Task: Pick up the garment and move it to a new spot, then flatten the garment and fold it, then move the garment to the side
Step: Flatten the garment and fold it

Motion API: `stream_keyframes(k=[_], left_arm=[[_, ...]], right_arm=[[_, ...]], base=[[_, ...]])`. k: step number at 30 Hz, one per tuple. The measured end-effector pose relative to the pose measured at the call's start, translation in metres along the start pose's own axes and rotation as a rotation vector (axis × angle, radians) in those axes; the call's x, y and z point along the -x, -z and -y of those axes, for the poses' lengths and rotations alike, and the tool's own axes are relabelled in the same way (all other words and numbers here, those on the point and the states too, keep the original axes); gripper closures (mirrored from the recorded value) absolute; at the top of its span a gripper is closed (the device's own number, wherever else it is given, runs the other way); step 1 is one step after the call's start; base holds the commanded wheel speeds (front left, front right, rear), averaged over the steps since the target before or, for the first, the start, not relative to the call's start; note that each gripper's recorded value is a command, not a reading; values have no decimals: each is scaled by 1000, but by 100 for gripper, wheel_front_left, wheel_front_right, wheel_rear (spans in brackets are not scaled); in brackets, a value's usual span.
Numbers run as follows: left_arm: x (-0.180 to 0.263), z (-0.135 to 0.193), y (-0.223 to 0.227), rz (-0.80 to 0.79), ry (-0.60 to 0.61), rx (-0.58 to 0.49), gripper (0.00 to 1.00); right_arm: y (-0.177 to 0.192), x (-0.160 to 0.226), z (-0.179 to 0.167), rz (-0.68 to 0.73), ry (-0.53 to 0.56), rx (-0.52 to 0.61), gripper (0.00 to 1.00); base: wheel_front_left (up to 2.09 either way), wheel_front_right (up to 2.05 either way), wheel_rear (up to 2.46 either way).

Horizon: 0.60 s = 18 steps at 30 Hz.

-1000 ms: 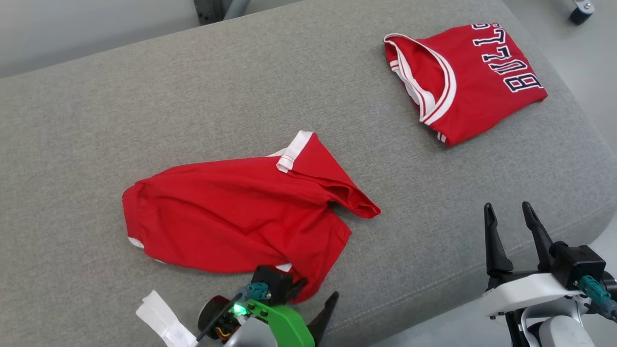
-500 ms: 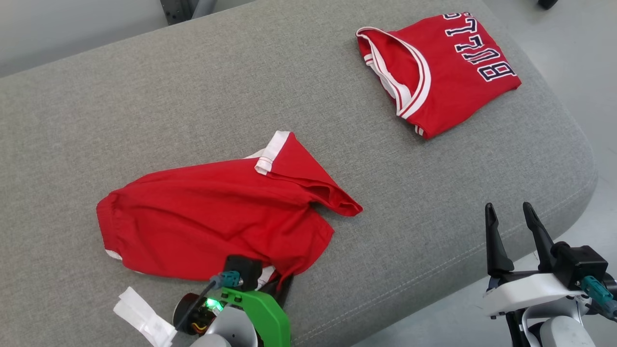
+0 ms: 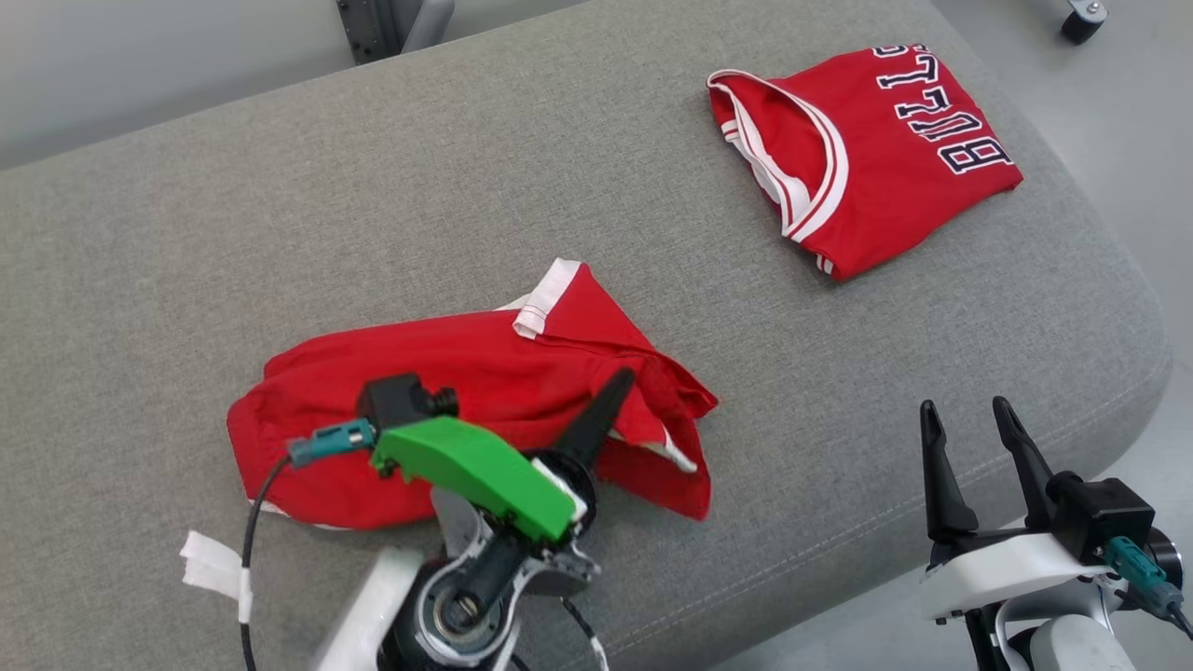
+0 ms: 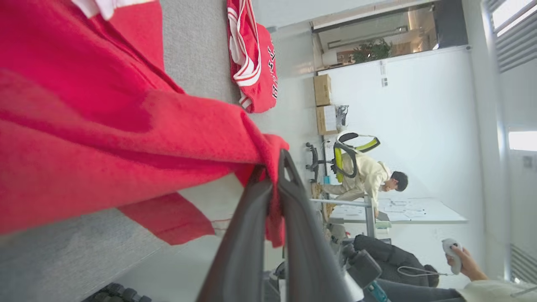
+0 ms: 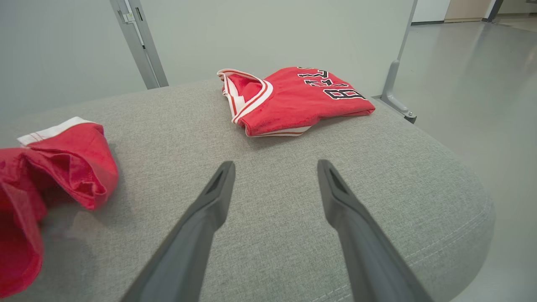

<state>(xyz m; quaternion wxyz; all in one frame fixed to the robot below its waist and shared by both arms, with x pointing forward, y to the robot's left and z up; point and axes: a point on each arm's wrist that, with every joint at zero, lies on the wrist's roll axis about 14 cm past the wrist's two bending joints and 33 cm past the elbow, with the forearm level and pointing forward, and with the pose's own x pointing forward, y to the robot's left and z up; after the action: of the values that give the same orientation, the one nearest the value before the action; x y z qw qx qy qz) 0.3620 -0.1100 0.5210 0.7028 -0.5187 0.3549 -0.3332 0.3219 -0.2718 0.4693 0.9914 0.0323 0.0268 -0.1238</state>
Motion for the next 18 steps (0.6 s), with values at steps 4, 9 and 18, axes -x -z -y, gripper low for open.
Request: stream_keyframes(k=[4,9,18], left_arm=[[-13,1,-27,63,-67,169,100],[-42,-29,-51,129,-227,157,100],[-83,-81,-54,82,-382,-27,0]], right_arm=[[0,-3,-2,-1,-6,2,0],[3,-7,-8,-12,-20,-12,0],[9,-4,7,-37,33,-12,0]], base=[[0,0,0],[0,0,0],[0,0,0]])
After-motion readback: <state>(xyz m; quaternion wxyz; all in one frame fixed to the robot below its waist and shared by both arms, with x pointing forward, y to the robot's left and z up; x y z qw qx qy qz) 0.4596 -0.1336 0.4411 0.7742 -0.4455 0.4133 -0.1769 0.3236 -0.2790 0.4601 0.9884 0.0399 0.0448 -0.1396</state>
